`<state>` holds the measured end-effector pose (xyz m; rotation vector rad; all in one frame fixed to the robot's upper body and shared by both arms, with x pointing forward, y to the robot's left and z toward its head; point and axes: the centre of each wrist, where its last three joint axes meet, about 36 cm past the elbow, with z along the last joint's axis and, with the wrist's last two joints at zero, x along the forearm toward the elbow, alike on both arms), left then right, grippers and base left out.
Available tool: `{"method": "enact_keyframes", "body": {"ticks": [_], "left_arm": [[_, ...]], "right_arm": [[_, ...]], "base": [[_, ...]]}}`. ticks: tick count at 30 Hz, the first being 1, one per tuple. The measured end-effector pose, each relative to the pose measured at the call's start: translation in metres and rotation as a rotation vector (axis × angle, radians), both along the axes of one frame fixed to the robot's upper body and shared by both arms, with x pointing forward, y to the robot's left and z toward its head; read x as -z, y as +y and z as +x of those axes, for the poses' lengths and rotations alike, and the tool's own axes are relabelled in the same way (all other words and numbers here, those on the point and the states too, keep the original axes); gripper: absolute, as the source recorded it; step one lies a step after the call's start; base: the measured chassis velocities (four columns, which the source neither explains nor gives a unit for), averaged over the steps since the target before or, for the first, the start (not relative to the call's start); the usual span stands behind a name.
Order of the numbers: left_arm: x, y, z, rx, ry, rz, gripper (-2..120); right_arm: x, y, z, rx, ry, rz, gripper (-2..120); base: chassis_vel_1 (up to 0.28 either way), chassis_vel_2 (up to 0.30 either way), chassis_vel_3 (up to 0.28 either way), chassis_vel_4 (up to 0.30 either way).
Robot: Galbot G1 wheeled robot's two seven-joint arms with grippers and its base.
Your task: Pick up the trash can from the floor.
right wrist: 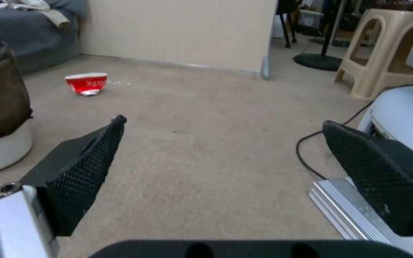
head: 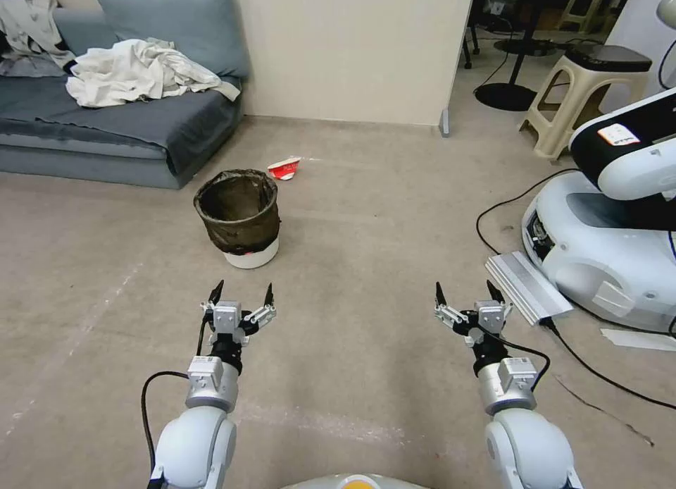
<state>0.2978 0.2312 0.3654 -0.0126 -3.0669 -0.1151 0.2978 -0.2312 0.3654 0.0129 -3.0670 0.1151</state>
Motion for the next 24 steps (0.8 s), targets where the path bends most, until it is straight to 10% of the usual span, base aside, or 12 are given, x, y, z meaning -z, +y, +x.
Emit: {"method": "enact_keyframes", "body": {"ticks": [24], "left_arm": [[0.0000,0.0000,0.0000,0.000,0.000,0.000,100]], "right_arm": [[-0.0001,-0.0001,-0.0003,0.001,0.001,0.001,100]], "base": [[0.000,0.000,0.000,0.000]]}}
